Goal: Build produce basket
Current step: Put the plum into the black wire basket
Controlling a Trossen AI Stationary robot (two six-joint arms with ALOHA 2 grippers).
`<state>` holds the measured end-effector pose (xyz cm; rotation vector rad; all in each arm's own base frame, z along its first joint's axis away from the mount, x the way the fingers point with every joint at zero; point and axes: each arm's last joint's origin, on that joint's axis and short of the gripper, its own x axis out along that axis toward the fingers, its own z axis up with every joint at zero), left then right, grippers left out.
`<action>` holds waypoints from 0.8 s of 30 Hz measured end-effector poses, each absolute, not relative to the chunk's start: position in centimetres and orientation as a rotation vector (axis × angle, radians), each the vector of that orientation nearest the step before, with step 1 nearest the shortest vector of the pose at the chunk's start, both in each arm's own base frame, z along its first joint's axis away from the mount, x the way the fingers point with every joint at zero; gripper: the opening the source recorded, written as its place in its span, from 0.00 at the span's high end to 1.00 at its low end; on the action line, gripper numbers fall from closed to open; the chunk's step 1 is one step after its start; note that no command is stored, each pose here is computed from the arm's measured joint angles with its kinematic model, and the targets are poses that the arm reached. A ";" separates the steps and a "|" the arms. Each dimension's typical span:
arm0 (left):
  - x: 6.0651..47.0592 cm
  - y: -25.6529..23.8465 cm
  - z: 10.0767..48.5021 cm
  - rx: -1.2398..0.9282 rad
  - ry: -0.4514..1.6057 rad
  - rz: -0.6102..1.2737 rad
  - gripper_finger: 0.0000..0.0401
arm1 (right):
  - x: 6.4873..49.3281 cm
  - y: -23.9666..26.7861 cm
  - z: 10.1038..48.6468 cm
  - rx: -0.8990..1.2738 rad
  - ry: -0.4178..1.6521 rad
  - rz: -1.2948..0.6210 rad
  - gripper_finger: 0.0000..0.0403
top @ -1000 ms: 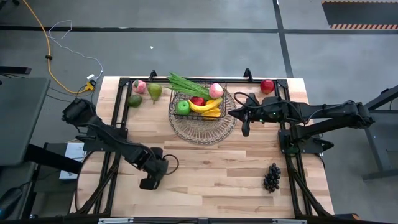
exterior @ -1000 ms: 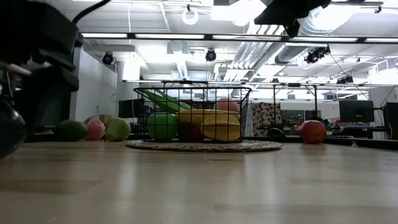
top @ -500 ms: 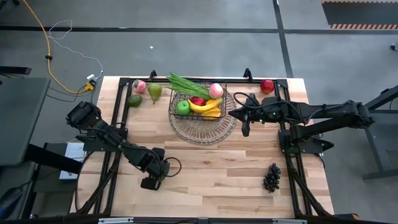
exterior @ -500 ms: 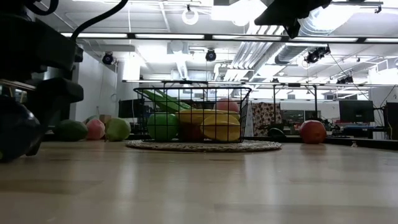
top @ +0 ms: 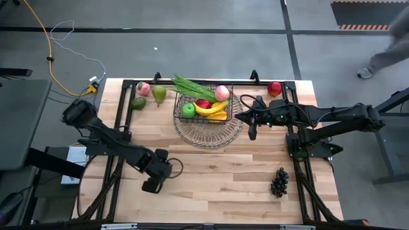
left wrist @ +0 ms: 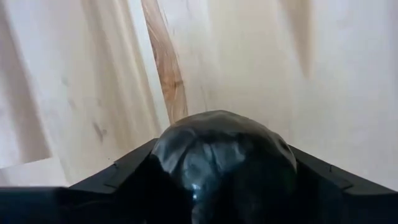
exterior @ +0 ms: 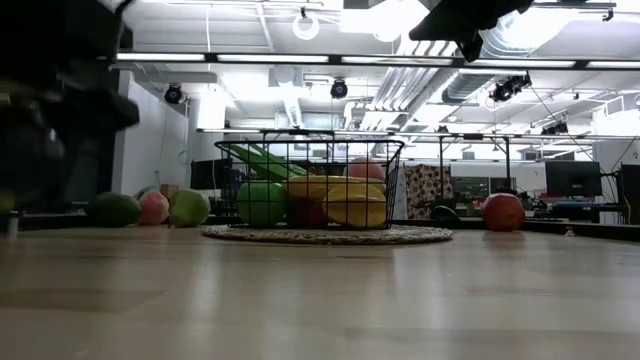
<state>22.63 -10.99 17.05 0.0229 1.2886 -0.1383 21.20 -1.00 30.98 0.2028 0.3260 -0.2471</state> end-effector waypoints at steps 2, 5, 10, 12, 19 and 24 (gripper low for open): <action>22.1 -10.5 18.8 0.005 1.228 -0.147 0.33 | 21.2 -1.0 31.0 0.203 0.326 -0.247 1.00; 21.3 -9.0 21.9 -0.040 1.075 -0.118 0.32 | 21.2 -1.0 31.0 0.203 0.325 -0.247 1.00; 19.6 -5.2 27.3 -0.116 0.707 0.084 0.33 | 21.2 -0.9 31.0 0.222 0.323 -0.237 1.00; 18.9 -3.5 29.2 -0.140 0.549 0.171 0.33 | 21.2 -0.8 31.0 0.241 0.324 -0.203 1.00; 16.7 0.8 33.9 -0.141 0.163 0.348 0.32 | 21.5 -0.6 31.7 0.257 0.266 -0.114 1.00; 17.1 1.9 34.0 -0.163 0.017 0.324 0.32 | 21.6 -0.6 32.2 0.247 0.213 -0.101 1.00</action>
